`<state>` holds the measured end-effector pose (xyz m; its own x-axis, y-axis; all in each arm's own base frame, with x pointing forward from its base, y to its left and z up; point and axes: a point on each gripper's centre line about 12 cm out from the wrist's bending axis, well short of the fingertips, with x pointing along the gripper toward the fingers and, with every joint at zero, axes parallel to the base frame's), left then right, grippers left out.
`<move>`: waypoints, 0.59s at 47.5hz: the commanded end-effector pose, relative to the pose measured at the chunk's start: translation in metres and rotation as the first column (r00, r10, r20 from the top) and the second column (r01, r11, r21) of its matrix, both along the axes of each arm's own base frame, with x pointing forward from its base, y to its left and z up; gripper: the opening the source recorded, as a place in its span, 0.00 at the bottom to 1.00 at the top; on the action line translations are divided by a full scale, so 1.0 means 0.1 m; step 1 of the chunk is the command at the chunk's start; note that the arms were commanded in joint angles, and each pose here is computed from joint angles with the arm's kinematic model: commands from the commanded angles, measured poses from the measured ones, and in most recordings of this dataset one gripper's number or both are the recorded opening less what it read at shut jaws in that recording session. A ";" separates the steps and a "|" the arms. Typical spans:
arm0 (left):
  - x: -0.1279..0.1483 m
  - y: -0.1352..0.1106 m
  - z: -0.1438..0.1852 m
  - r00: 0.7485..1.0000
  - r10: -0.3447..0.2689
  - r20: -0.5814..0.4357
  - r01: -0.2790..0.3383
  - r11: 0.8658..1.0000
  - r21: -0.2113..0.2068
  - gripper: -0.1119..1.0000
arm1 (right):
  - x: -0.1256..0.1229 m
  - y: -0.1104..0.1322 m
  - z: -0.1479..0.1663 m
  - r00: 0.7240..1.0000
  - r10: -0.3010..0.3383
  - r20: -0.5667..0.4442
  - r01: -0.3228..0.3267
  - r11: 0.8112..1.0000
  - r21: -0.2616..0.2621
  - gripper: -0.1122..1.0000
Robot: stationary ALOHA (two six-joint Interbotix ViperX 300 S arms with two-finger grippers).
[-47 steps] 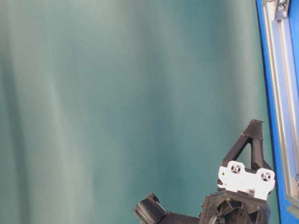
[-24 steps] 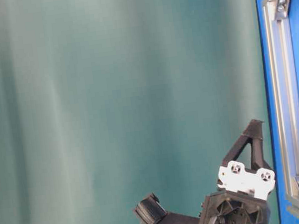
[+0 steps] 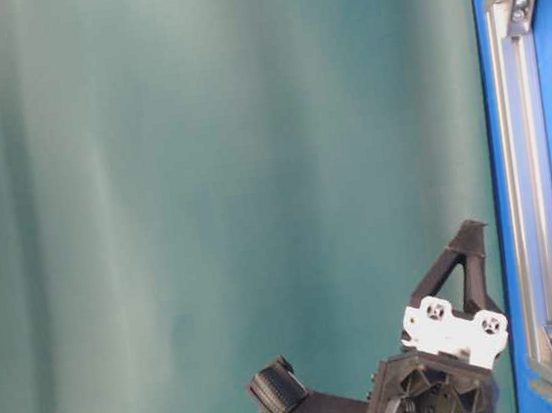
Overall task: Insert the wire through the string loop located on the right side.
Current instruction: 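Push the plug leftward through the white zip-tie loop with the right gripper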
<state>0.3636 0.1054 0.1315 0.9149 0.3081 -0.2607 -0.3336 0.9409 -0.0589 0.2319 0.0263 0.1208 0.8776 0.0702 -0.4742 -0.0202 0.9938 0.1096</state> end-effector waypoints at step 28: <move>0.03 -0.06 0.15 0.999 -0.019 0.042 0.019 1.000 0.014 0.10 | 0.32 0.04 0.04 1.000 -0.002 0.023 0.002 1.000 0.003 0.07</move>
